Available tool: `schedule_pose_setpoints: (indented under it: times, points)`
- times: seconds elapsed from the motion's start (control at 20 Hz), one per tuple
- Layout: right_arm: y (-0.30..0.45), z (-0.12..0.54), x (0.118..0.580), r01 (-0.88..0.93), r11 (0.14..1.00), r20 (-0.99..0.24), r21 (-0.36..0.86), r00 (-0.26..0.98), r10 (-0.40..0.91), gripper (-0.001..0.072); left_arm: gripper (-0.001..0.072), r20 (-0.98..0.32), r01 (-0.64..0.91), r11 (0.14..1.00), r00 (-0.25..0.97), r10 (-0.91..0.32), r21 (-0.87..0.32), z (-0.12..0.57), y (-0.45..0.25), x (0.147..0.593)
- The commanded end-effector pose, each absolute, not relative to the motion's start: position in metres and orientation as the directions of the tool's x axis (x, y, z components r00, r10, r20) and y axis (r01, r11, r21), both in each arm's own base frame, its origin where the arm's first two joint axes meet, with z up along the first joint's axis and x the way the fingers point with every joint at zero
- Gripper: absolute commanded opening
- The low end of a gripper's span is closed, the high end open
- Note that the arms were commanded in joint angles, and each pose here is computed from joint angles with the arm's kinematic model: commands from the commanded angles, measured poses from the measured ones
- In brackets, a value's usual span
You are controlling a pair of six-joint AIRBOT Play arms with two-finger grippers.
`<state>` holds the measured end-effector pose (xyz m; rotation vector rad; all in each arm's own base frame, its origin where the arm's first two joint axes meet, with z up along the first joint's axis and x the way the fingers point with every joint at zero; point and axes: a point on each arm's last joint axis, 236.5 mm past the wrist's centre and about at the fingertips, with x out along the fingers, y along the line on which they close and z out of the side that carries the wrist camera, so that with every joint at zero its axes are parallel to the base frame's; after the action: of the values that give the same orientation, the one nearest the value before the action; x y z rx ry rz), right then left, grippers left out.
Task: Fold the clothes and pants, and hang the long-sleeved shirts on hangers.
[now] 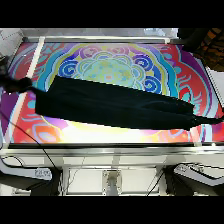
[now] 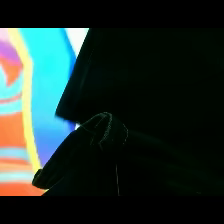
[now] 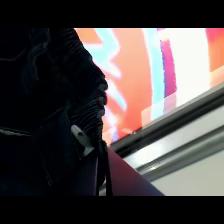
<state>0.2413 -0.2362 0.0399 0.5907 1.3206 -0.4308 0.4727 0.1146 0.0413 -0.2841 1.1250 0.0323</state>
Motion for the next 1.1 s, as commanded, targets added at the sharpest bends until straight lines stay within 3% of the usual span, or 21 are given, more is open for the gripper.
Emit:
schedule_pose_setpoints:
  times: [0.0,0.15,0.25,0.45,0.65,1.05]
  points:
    - [-0.240,0.017,0.267,0.645,0.726,-0.963,0.239,0.255,0.090,0.0014,0.0027,-0.776,-0.185,0.956,0.627,-0.064,-0.228,0.056,0.090,0.562]
    - [-0.247,-0.003,0.292,0.668,0.695,-0.953,0.266,0.290,0.086,0.0014,0.0027,-0.725,-0.303,0.908,0.689,-0.001,-0.289,0.053,0.110,0.591]
    - [-0.249,-0.017,0.313,0.674,0.689,-0.949,0.267,0.309,0.065,0.0015,0.0027,-0.744,-0.347,0.885,0.668,-0.001,-0.312,0.032,0.115,0.593]
    - [-0.234,-0.041,0.365,0.644,0.714,-0.935,0.274,0.353,0.040,0.0018,0.0029,-0.784,-0.366,0.875,0.620,-0.026,-0.318,-0.018,0.111,0.599]
    - [-0.219,-0.049,0.414,0.610,0.735,-0.899,0.295,0.437,-0.002,0.0018,0.0029,-0.738,-0.370,0.852,0.674,-0.028,-0.371,-0.027,0.110,0.618]
    - [-0.230,-0.046,0.436,0.639,0.702,-0.862,0.315,0.502,-0.071,0.0018,0.0028,-0.636,-0.355,0.853,0.771,0.035,-0.384,-0.001,0.126,0.640]
